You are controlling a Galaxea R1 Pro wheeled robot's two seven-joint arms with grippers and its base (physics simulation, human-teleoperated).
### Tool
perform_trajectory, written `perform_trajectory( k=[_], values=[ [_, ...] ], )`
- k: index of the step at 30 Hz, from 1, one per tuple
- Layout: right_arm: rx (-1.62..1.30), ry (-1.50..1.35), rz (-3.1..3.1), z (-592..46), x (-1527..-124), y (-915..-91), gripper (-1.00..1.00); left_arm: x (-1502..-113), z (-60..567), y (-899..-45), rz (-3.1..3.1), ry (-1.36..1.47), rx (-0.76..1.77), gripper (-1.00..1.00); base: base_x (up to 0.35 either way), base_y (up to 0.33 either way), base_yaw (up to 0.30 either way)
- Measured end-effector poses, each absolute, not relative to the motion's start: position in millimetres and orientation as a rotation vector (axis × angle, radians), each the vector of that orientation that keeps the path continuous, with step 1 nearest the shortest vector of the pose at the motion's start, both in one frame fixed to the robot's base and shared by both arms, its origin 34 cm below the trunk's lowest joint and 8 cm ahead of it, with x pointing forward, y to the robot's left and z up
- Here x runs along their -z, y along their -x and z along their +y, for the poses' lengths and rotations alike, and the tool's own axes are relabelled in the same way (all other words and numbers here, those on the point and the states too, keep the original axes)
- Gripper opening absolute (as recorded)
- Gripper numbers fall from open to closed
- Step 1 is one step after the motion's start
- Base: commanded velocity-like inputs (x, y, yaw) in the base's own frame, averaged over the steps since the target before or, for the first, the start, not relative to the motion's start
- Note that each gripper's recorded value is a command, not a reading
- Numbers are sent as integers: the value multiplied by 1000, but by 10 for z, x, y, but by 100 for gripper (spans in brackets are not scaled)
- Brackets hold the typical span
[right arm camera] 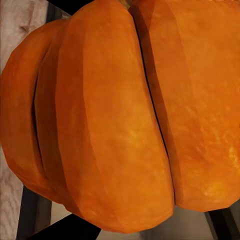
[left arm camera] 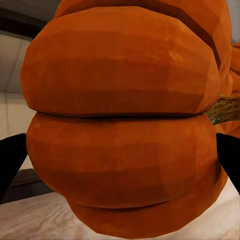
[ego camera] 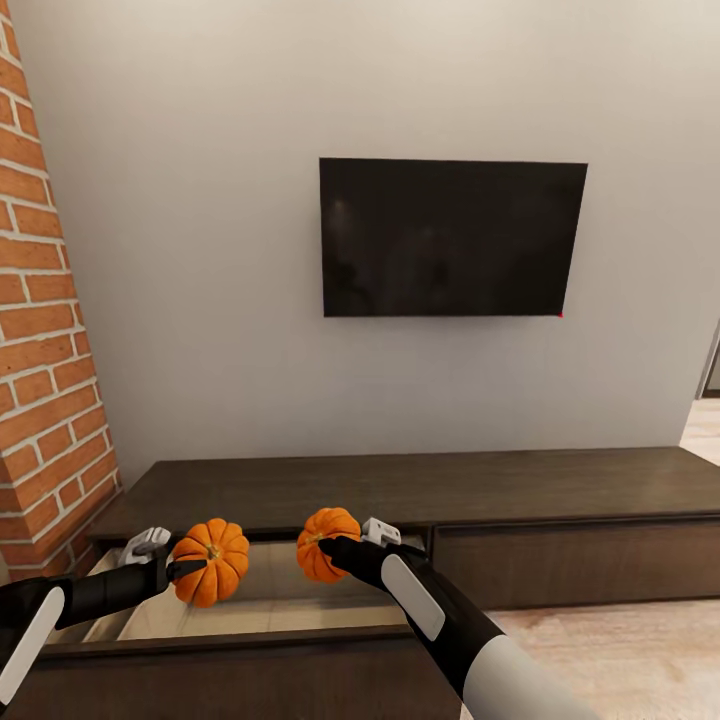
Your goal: Place each of the two pumpkins and all three candles from the living room inside a cabinet in the living room (use any cabinet), then make sure every cabinet is closed, and position the cauldron so it is next to a table in the living room.
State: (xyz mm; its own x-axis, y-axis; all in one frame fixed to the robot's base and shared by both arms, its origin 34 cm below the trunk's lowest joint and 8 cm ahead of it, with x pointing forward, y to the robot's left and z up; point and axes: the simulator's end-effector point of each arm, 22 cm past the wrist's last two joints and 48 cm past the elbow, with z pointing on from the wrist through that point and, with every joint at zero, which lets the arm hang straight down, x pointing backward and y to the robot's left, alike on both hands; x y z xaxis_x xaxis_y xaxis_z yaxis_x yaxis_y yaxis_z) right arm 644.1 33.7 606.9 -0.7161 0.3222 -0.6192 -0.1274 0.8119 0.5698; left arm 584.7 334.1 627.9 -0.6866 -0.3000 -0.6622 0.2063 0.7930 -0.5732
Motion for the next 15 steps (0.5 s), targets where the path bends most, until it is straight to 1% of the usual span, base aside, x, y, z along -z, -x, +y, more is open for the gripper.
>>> perform_trajectory(
  k=[9,15],
  values=[
    [-773,-143,2244,337,-6069,-6441,-100,-6283,3342,-5845,2181,70,816,-100,12,3,0],
    [-773,-142,2245,337,-6068,-6437,-100,-6288,3344,-5846,2181,69,813,-100,251,106,0]
  ],
)
